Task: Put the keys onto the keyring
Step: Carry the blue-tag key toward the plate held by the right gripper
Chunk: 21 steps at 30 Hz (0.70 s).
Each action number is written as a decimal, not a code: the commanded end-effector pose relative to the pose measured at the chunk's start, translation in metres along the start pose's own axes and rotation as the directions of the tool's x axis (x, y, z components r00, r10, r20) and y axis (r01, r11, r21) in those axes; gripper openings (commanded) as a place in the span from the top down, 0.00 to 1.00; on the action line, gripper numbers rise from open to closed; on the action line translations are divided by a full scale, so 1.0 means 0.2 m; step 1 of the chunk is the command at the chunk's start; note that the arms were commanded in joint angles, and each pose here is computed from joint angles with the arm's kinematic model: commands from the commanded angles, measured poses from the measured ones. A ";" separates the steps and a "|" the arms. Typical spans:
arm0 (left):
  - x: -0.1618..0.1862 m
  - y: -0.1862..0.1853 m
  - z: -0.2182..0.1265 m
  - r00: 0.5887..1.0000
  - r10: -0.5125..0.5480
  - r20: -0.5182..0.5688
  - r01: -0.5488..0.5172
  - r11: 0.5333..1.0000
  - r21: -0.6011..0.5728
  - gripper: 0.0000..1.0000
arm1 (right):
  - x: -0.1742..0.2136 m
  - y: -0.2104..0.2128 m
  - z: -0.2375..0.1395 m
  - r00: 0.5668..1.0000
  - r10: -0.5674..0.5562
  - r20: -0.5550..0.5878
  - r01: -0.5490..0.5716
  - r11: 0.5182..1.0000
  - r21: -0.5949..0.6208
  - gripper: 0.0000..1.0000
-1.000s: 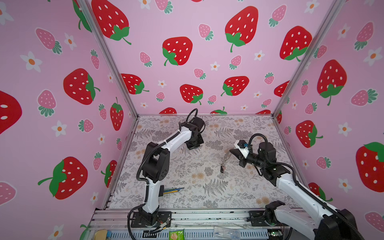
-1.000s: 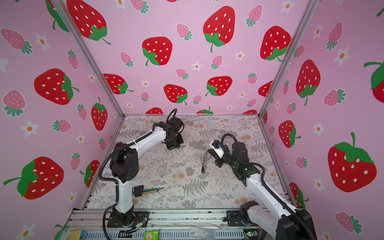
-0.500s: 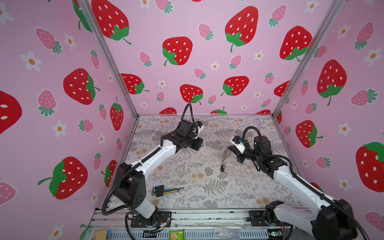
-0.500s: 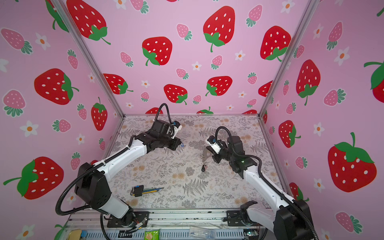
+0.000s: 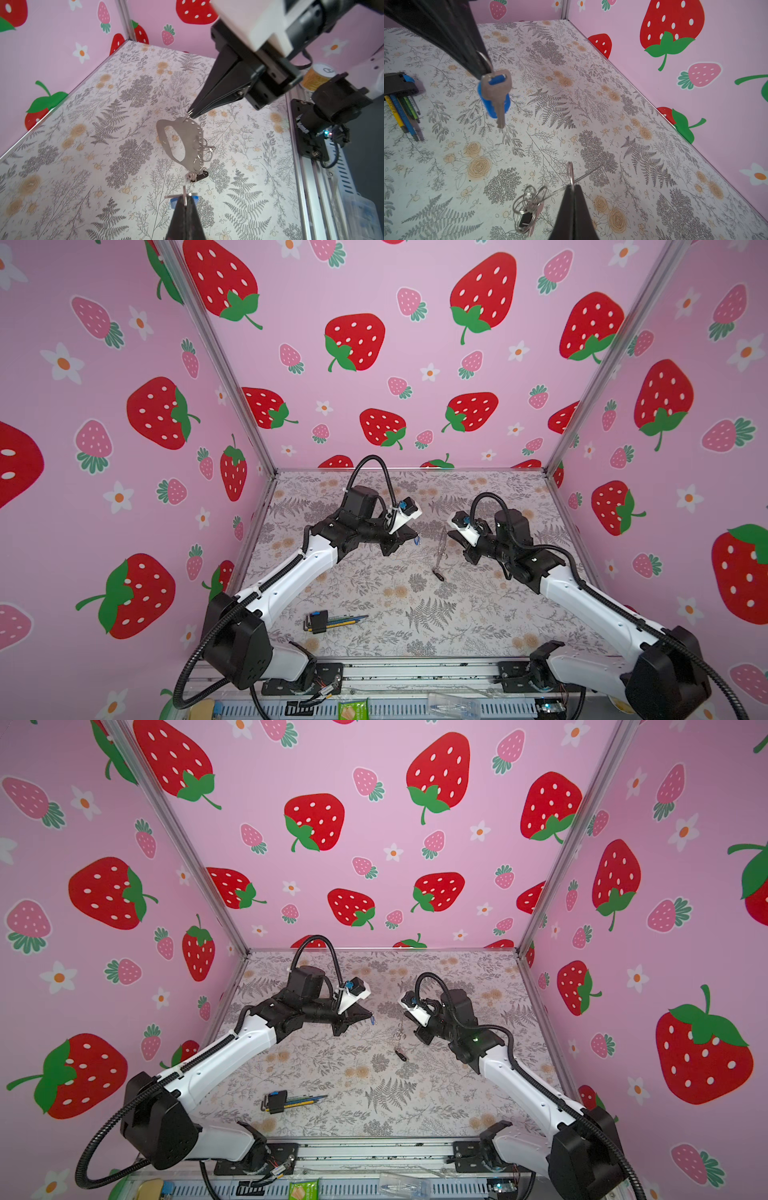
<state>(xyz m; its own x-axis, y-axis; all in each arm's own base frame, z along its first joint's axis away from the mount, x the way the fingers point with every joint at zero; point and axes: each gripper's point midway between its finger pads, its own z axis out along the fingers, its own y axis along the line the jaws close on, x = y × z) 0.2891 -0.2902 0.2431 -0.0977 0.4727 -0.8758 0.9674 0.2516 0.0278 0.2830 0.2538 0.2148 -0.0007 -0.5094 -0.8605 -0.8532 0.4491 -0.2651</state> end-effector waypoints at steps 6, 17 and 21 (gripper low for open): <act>-0.13 -0.16 0.02 0.985 0.158 0.073 -0.166 0.979 0.120 1.00 | -0.14 -0.04 -0.03 0.981 -0.159 0.107 0.146 0.982 0.123 1.00; -0.21 -0.18 0.13 0.997 0.065 0.035 -0.070 0.986 0.149 1.00 | -0.24 0.10 -0.13 0.914 -0.337 0.227 0.305 0.938 0.167 1.00; -0.20 -0.17 0.17 0.999 0.043 0.017 -0.045 0.990 0.135 1.00 | -0.24 0.13 -0.15 0.908 -0.342 0.241 0.311 0.937 0.156 1.00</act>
<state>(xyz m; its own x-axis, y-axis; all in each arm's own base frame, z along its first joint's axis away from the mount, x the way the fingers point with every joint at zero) 0.2660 -0.3397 0.2494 -0.0515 0.4803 -0.8756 0.9941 0.1082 0.0009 0.2504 0.2646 0.2438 0.3390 -0.4767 -0.8111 -0.7520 0.3808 -0.5381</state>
